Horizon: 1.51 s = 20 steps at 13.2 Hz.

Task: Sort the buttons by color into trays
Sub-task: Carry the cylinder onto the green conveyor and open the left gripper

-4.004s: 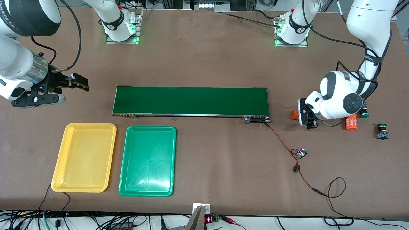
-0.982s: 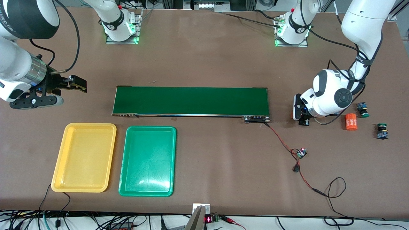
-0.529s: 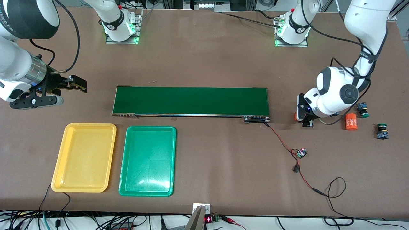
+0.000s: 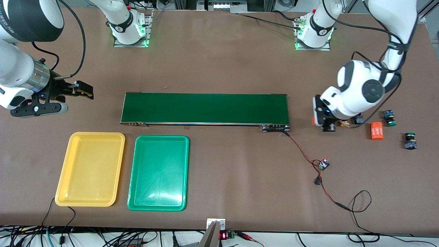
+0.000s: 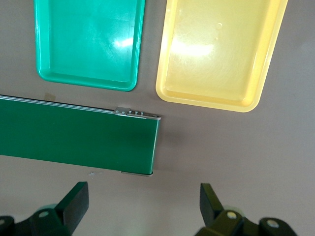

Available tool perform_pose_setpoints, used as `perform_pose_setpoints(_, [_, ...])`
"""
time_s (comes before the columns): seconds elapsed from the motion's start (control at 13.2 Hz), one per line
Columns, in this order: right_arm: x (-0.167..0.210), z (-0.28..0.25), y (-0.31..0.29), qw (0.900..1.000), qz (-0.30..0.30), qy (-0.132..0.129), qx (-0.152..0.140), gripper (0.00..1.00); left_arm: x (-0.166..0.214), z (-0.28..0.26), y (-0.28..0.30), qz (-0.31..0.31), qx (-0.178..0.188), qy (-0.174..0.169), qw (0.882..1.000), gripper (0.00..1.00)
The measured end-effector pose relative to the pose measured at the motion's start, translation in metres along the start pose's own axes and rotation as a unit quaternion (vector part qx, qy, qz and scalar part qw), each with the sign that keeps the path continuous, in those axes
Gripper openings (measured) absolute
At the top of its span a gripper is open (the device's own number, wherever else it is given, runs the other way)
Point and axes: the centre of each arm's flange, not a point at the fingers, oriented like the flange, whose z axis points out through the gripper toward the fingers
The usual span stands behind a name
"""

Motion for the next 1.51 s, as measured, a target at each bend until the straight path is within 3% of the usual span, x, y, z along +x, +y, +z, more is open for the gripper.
perform_pose_setpoints(0.15, [0.0, 0.0, 0.0, 1.0, 0.0, 0.0, 0.0, 1.0, 0.056, -0.002, 0.016, 0.043, -0.017, -0.001, 0.999, 0.5])
perform_pose_setpoints(0.38, [0.0, 0.0, 0.003, 1.0, 0.002, 0.0, 0.0, 1.0, 0.117, -0.01, 0.036, 0.083, -0.012, 0.002, 0.996, 0.5])
perform_pose_setpoints(0.68, [0.001, 0.003, 0.017, 1.0, 0.014, -0.002, 0.001, 1.0, 0.193, -0.006, 0.073, 0.086, -0.018, -0.002, 0.996, 0.5])
perform_pose_setpoints(0.91, [0.002, 0.007, 0.039, 0.999, 0.032, -0.006, 0.005, 1.0, 0.202, 0.007, 0.082, 0.074, -0.026, -0.003, 0.997, 0.5])
perform_pose_setpoints(1.51, [0.003, 0.013, 0.054, 0.999, 0.045, -0.011, 0.009, 1.0, 0.204, 0.042, 0.067, 0.066, -0.003, 0.027, 0.997, 0.5])
